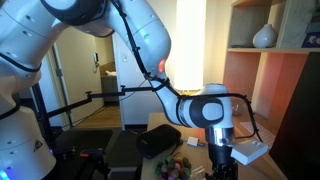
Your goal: Put the charger cable, head and the plastic object onto the floor.
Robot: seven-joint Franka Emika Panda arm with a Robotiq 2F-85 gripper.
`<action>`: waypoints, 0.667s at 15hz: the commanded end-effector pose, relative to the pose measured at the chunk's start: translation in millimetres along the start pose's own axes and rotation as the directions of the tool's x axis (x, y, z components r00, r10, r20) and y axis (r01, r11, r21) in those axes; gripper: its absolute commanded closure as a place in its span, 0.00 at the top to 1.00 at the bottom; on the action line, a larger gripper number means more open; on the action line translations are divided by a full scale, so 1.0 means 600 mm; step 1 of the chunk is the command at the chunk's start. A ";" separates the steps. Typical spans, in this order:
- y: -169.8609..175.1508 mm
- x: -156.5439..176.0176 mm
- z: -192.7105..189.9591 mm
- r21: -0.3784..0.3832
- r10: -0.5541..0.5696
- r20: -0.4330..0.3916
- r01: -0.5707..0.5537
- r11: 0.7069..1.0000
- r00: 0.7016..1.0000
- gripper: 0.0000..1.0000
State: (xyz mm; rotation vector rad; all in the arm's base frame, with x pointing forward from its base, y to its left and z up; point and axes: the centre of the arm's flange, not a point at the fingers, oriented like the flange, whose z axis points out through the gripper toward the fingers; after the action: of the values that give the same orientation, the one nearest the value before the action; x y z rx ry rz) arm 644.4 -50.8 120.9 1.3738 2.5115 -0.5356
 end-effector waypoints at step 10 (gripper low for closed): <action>-0.054 0.086 -0.004 0.164 -0.257 -0.087 0.269 0.949 0.962 0.27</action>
State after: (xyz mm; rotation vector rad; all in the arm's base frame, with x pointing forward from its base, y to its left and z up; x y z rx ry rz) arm 604.7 -33.6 92.5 1.2409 2.6313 -0.8948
